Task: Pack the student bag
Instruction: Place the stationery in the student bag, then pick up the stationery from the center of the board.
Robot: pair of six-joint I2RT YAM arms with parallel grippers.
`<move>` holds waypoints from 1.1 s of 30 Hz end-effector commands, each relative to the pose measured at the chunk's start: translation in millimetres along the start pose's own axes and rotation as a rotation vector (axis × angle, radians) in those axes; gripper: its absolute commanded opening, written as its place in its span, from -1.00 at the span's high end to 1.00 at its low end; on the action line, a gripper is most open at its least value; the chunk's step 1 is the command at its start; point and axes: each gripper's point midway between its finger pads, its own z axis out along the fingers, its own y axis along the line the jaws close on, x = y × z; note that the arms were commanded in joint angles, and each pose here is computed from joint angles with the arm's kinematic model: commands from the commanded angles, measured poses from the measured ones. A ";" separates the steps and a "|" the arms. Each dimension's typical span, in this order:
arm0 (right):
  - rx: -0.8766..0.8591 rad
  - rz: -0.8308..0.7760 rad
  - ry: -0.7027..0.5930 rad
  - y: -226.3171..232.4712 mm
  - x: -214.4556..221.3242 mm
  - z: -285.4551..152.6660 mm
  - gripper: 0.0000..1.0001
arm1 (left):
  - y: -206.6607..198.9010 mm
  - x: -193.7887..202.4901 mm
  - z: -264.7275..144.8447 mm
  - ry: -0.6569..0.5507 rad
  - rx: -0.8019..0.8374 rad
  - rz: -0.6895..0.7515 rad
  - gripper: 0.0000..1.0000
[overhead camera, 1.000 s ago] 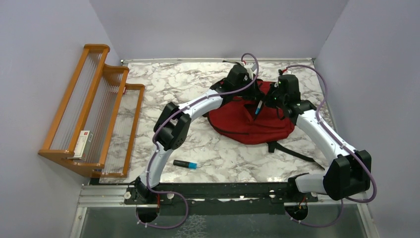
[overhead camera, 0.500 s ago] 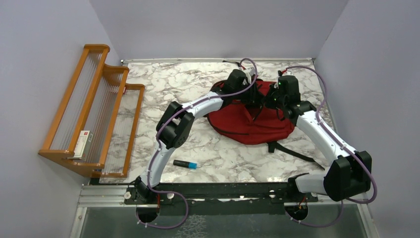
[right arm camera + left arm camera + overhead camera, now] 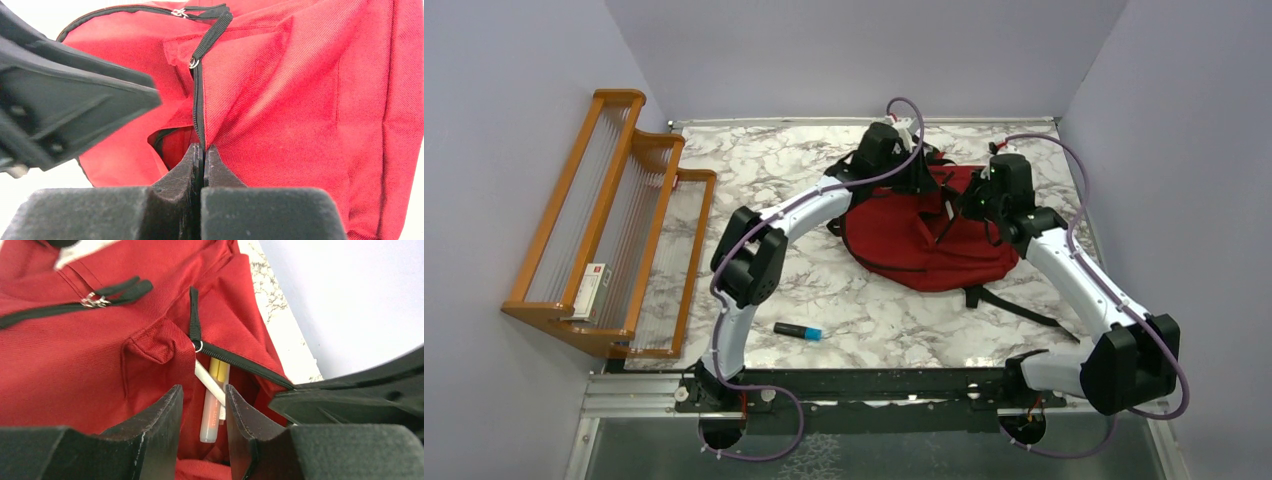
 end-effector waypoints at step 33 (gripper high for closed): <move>0.008 0.020 -0.025 -12.2 18.0 -14.8 0.99 | 119.2 184.8 -334.3 -0.135 -1.055 -0.620 -0.29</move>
